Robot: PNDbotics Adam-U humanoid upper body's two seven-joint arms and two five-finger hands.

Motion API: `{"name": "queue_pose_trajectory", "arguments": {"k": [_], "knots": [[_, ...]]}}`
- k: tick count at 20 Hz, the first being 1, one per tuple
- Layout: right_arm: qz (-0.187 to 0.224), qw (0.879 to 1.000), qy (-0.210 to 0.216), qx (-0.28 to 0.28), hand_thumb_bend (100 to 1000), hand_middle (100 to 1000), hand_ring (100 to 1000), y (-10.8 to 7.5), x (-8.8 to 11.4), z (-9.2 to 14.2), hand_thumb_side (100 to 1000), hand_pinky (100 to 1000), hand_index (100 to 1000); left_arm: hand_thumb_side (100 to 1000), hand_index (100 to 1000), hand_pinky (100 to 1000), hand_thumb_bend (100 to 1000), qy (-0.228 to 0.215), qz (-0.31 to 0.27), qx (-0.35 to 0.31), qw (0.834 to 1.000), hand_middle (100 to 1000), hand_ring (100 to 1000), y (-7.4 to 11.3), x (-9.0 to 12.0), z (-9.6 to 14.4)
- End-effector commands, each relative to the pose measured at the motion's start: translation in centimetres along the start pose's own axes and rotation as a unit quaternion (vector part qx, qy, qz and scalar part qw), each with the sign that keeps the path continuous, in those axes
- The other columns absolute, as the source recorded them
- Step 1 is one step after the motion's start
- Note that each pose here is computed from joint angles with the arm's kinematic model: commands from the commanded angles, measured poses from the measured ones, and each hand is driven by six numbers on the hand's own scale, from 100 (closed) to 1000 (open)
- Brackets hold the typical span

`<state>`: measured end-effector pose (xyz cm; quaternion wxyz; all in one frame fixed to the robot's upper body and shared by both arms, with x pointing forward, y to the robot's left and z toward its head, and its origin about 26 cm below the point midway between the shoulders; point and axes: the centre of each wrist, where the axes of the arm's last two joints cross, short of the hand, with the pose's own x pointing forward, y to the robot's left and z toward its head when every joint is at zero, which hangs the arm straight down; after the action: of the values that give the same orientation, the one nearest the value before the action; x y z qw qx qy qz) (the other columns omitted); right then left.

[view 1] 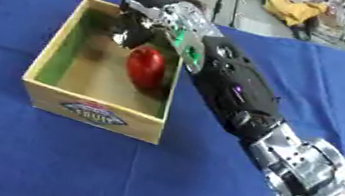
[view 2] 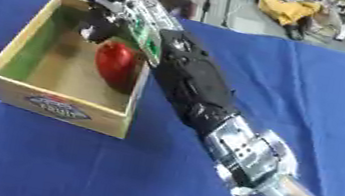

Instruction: Pick up objects on the table and place them in the box.

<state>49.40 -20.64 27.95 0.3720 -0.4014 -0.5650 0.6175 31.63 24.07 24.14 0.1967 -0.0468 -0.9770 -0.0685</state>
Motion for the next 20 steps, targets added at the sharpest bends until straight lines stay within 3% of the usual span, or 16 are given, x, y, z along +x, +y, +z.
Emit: {"name": "queue_pose_trajectory", "arguments": {"k": [1,6,11,16,17,18,20], "knots": [[0.013,1.000,0.002,-0.010,100,475,543,-0.7,-0.2,0.1,458,287,368,797,622,175,100,-0.018,-0.002,-0.005,1.000,463,432,0.0,0.6,-0.6],[0.016,0.999,-0.013,-0.032,100,572,641,-1.4,0.1,0.4,437,475,550,802,623,175,100,-0.015,-0.003,-0.006,1.000,464,433,0.0,0.6,-0.5],[0.039,0.988,-0.056,-0.140,100,658,647,-5.1,1.3,2.2,576,508,641,805,624,174,100,-0.011,-0.008,-0.008,1.000,464,433,0.2,0.6,-0.4],[-0.008,0.971,-0.091,-0.222,100,676,644,-8.4,1.6,5.4,624,525,683,804,626,174,100,-0.007,-0.013,-0.008,1.000,464,433,0.4,0.6,-0.3],[-0.019,0.967,-0.096,-0.234,100,685,642,-9.1,1.5,6.3,734,528,701,805,626,174,100,-0.005,-0.015,-0.008,1.000,464,433,0.4,0.6,-0.3],[-0.030,0.963,-0.101,-0.246,100,689,640,-9.8,1.4,7.3,668,528,715,804,626,174,100,-0.004,-0.017,-0.007,1.000,464,433,0.5,0.6,-0.2],[-0.050,0.955,-0.111,-0.270,100,699,635,-11.1,1.2,9.6,710,529,745,804,627,174,100,0.000,-0.020,-0.006,1.000,465,433,0.6,0.6,-0.1]]}}
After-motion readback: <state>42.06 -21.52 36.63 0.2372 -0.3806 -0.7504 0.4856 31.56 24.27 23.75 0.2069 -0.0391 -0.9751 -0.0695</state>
